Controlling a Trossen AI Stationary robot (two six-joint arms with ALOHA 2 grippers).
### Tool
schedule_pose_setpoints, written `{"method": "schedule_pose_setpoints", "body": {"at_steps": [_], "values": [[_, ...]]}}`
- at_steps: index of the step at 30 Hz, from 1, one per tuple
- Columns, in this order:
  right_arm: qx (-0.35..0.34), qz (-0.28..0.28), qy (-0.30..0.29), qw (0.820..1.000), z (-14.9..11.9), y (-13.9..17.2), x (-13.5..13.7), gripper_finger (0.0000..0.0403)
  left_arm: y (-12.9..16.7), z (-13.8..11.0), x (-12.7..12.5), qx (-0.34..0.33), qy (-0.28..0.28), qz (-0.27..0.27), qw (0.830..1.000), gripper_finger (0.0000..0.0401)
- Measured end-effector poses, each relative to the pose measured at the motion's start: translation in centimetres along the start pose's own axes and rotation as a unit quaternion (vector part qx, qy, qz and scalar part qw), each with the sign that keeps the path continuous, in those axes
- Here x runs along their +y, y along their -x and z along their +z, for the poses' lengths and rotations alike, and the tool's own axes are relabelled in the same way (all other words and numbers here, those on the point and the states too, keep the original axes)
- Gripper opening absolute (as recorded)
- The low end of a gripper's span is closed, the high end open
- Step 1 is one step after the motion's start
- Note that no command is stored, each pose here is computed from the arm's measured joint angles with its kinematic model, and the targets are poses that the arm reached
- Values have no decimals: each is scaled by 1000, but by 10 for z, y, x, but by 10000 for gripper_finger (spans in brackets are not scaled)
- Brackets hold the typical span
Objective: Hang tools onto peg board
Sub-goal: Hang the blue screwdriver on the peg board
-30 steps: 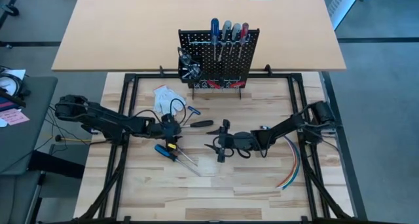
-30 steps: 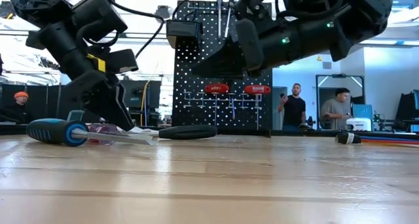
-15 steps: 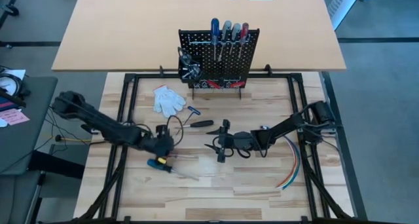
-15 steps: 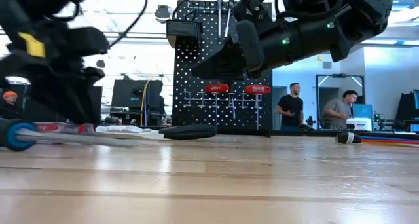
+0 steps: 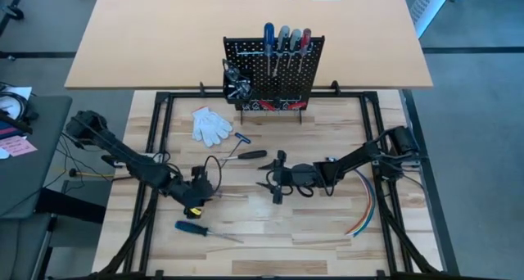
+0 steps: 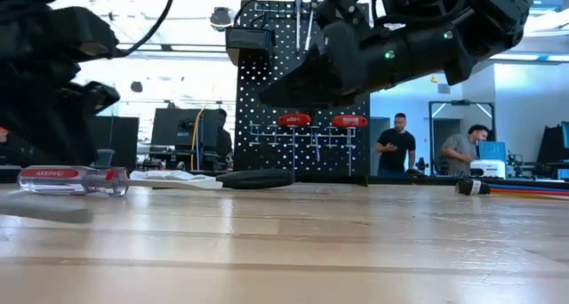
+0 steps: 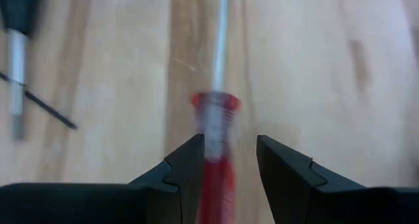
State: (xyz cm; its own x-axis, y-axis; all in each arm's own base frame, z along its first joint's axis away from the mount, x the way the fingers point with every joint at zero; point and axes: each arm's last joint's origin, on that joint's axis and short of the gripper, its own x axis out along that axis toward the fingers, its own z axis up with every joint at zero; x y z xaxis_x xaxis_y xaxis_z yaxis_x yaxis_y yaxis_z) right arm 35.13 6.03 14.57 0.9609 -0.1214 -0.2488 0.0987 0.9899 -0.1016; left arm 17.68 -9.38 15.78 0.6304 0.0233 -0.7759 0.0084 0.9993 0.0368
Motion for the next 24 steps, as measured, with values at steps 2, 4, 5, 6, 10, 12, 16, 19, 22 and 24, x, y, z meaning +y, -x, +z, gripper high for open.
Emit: {"method": "schedule_pose_setpoints", "body": {"at_steps": [2,4,5,6,10,12,16,19,22,24], "values": [[-7,55,-2,998,5,-2,4,243,2,-5,-4,13,12,-5,1000,137],[-8,84,-1,996,11,-8,9,243,5,-10,-8,29,32,-8,999,137],[-6,92,1,996,14,-13,13,243,6,-12,-11,36,44,-17,998,137],[1,97,6,995,16,-16,16,243,9,-13,-16,43,58,-38,997,137],[31,106,43,993,15,-33,27,243,36,-8,-46,48,88,-125,987,137],[36,107,54,992,17,-41,30,243,56,5,-67,12,100,-173,980,137],[42,103,59,992,17,-50,29,243,75,10,-100,-8,124,-207,970,137],[38,101,57,993,19,-53,28,243,68,8,-130,18,137,-222,965,137],[33,99,49,993,21,-54,27,243,47,-1,-165,69,130,-222,964,132],[27,99,34,994,24,-55,28,243,38,3,-188,85,129,-228,961,121]]}}
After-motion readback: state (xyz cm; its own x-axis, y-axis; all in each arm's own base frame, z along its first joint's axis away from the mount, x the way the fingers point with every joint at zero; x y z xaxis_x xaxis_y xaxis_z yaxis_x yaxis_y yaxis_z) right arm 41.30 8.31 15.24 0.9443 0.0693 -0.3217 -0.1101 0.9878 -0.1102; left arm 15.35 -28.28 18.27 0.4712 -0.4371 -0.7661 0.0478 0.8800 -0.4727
